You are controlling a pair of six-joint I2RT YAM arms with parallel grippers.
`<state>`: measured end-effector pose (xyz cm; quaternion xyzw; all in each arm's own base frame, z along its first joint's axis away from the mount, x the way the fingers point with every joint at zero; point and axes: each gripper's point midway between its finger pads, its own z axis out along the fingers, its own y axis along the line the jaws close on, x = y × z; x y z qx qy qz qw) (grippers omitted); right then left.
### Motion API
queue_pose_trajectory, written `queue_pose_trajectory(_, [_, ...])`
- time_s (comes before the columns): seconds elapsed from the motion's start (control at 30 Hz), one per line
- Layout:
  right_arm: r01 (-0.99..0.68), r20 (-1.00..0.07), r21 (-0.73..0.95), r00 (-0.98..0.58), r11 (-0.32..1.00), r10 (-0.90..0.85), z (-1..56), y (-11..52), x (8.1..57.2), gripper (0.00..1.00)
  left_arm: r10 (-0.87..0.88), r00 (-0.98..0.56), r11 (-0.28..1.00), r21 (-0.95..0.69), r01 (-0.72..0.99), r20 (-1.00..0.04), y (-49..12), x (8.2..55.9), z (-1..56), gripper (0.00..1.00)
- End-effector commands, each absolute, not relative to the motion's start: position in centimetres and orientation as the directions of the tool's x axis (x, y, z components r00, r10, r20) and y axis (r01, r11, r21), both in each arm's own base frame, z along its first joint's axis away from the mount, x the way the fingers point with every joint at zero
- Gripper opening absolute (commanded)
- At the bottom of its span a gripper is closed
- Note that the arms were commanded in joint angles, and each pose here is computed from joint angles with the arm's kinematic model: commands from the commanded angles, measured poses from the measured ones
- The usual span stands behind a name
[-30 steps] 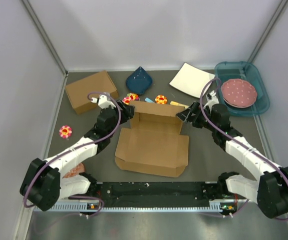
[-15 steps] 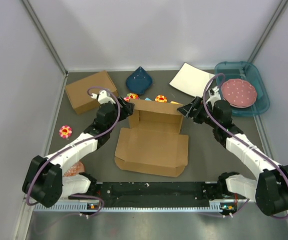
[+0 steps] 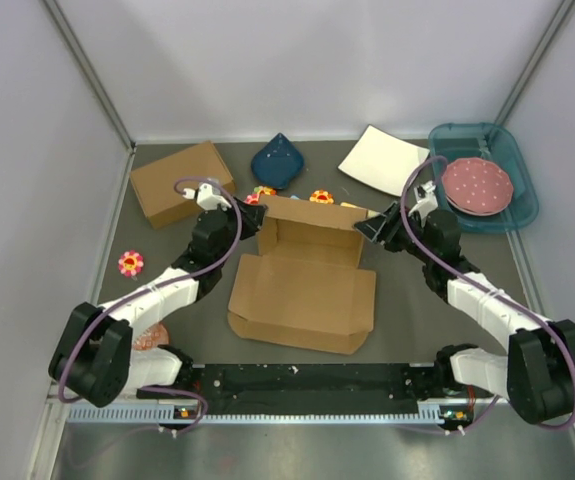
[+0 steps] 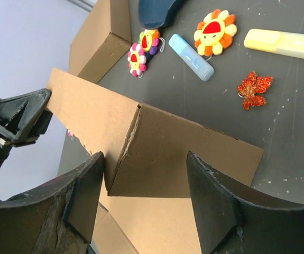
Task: Fold the paper box
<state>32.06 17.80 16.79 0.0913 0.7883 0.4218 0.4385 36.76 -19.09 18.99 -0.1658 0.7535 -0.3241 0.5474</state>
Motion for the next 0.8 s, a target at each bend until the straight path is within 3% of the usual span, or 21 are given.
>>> queue_pose_trajectory(0.0, [-0.152, -0.595, 0.725, -0.631, 0.672, 0.498, 12.9, 16.6, 31.1, 0.61, -0.51, -0.505, 0.805, -0.594, 0.006, -0.696, -18.2, 34.2, 11.2, 0.18])
queue_pose_trajectory(0.1, [-0.139, -0.585, 0.726, -0.64, 0.674, 0.498, 12.0, 16.5, 30.6, 0.57, -0.511, -0.535, 0.801, -0.598, -0.012, -0.673, -18.3, 33.5, 9.6, 0.06])
queue_pose_trajectory(0.2, [-0.116, -0.571, 0.726, -0.651, 0.678, 0.5, 10.8, 16.3, 30.1, 0.55, -0.509, -0.557, 0.802, -0.596, -0.032, -0.656, -18.1, 32.9, 7.9, 0.0])
queue_pose_trajectory(0.4, [-0.096, -0.557, 0.726, -0.664, 0.681, 0.5, 9.6, 16.1, 29.3, 0.55, -0.515, -0.569, 0.805, -0.59, -0.065, -0.641, -17.5, 32.1, 6.1, 0.02])
queue_pose_trajectory(0.6, [-0.133, -0.6, 0.71, -0.627, 0.692, 0.496, 12.4, 16.0, 30.3, 0.63, -0.516, -0.514, 0.811, -0.585, -0.034, -0.685, -17.4, 33.5, 9.9, 0.36])
queue_pose_trajectory(0.77, [-0.162, -0.64, 0.687, -0.596, 0.708, 0.485, 15.4, 15.8, 31.1, 0.7, -0.521, -0.464, 0.813, -0.582, -0.013, -0.717, -17.2, 34.2, 13.2, 0.55])
